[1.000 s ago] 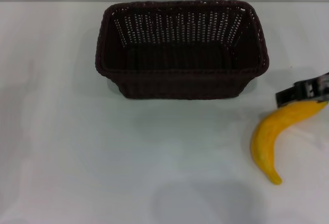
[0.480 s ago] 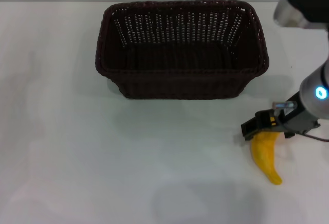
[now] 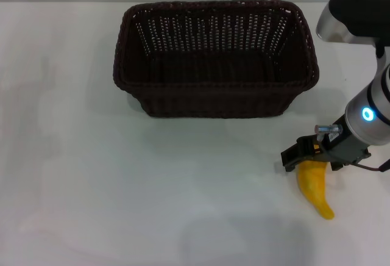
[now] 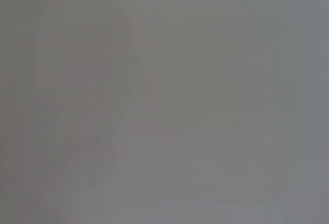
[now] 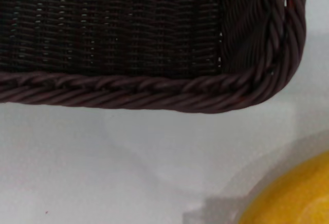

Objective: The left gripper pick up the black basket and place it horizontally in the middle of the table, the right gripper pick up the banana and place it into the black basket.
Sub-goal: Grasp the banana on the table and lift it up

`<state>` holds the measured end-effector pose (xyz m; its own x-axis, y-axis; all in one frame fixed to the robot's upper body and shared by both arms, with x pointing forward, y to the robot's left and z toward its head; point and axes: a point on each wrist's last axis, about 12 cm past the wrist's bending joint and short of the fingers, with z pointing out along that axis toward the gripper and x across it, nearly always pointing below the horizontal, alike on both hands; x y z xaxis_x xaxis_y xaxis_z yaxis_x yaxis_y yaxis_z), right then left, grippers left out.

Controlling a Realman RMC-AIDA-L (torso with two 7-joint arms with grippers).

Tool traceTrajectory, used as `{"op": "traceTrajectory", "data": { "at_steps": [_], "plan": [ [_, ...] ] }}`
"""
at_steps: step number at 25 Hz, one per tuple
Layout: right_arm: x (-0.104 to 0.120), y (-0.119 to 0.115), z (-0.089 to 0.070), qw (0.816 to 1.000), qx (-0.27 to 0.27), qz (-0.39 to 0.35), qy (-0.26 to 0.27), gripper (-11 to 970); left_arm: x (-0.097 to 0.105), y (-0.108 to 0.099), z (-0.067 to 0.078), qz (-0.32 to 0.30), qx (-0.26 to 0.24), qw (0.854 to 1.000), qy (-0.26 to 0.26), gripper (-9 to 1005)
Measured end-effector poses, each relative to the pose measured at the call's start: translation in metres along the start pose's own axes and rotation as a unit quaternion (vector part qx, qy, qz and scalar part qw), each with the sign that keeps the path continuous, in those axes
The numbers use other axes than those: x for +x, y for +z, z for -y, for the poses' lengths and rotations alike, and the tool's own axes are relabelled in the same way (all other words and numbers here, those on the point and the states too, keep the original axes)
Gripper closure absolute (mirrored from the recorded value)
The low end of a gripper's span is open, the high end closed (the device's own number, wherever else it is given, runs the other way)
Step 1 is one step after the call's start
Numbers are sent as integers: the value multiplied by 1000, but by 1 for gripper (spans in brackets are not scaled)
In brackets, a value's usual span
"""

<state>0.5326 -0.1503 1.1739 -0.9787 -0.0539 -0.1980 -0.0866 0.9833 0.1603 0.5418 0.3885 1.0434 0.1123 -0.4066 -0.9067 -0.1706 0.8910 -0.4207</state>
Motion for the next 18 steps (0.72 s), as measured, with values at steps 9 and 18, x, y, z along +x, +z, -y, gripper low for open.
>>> {"op": "traceTrajectory", "data": {
  "at_steps": [9,18],
  "plan": [
    [-6,15,4,1000,16,-9,1,212,-1,1,0,3,-2,1000,-2,193],
    [-12,18,2,999,39,-4,-11,238,-4,5,2,7,1,1000,0,194]
  ]
}}
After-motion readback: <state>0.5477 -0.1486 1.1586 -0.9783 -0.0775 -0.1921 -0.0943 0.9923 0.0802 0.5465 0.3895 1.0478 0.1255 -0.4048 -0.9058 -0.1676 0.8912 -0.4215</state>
